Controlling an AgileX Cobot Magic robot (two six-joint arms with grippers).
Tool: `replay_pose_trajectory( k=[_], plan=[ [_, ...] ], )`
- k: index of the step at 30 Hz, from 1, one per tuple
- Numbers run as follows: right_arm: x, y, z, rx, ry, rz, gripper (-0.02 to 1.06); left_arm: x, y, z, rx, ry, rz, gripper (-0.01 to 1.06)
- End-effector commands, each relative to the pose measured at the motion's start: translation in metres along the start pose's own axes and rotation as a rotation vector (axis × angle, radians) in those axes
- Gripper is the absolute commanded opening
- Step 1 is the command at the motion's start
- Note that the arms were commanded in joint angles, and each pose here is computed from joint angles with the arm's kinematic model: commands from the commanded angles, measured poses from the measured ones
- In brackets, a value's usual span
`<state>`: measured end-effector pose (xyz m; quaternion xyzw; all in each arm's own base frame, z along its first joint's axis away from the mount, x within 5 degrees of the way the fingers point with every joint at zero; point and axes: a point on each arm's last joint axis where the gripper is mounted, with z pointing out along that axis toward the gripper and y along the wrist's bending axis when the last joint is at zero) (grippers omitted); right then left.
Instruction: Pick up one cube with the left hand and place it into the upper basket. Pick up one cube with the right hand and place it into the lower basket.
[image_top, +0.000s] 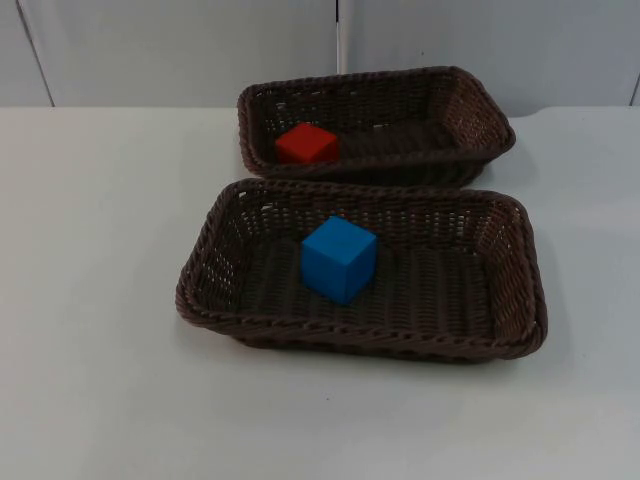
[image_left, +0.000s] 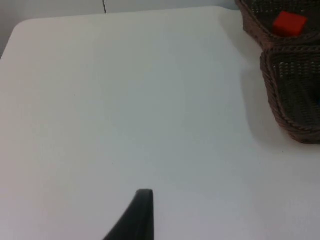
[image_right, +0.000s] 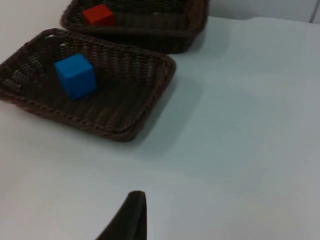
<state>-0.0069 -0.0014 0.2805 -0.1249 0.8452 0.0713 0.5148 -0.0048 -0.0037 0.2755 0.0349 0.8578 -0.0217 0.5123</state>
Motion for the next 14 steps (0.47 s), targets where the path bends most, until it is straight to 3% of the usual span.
replay_pose_trajectory(
  k=[1, 14],
  plan=[
    [0.0007, 0.0005, 0.0001, 0.031, -0.001, 0.017, 1.05, 0.0009, 0.0005, 0.0002, -0.008, -0.001, -0.006, 1.05],
    [0.0006, 0.0016, 0.0004, 0.175, 0.001, 0.092, 1.05, 0.0009, 0.0005, 0.0002, -0.008, -0.001, -0.006, 1.05]
  ],
)
